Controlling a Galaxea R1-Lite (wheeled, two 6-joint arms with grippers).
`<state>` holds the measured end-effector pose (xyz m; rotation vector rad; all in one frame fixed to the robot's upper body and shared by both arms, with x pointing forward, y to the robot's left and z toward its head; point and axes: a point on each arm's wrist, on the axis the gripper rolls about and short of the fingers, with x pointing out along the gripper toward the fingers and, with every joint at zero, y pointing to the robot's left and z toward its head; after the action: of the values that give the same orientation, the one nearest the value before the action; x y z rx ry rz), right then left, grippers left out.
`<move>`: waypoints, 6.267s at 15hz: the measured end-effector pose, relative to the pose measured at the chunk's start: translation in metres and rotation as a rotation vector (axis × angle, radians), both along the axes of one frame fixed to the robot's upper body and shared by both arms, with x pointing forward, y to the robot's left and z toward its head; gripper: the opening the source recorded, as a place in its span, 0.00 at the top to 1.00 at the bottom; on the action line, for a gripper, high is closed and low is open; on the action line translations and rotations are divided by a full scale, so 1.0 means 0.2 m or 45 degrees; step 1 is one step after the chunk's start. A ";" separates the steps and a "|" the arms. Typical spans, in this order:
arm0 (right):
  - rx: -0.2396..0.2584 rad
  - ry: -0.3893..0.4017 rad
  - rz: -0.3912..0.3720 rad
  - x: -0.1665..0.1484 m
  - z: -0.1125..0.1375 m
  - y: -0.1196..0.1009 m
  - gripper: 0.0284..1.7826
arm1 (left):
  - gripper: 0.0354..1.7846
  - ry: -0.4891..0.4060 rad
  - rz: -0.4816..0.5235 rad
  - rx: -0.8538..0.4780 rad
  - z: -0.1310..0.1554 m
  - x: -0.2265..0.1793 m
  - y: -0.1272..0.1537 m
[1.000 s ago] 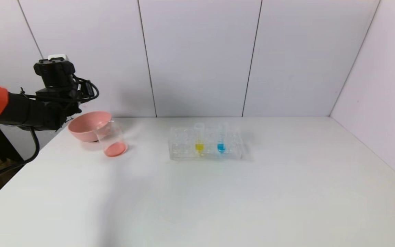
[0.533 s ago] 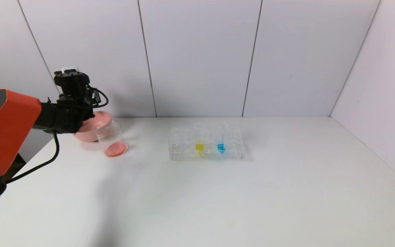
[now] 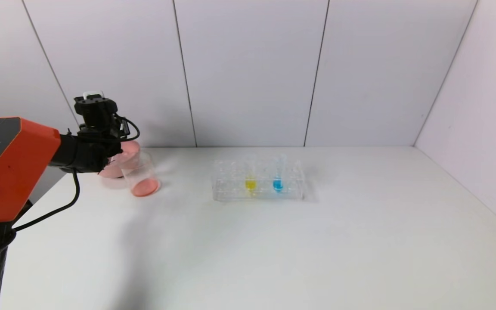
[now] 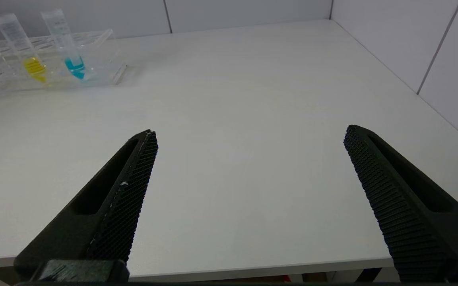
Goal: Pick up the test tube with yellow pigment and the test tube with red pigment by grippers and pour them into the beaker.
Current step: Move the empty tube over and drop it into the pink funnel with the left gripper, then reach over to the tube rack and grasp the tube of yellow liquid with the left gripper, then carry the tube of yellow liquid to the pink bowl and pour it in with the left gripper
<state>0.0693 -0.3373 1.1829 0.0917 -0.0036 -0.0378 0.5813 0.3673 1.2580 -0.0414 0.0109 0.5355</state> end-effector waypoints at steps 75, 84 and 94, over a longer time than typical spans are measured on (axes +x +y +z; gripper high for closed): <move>0.000 -0.001 -0.001 0.00 0.00 0.00 0.04 | 0.75 -0.107 -0.777 0.049 -0.07 -0.69 -1.72; 0.000 -0.001 -0.001 0.00 0.00 0.00 0.04 | 0.75 -0.081 -0.884 0.065 0.17 -0.85 -1.61; 0.000 0.000 -0.001 0.00 0.00 0.00 0.04 | 0.75 0.242 -1.215 0.043 0.43 -1.05 -0.37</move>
<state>0.0693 -0.3374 1.1829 0.0917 -0.0037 -0.0382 0.3705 0.2934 1.3436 0.0488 0.1975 -0.4165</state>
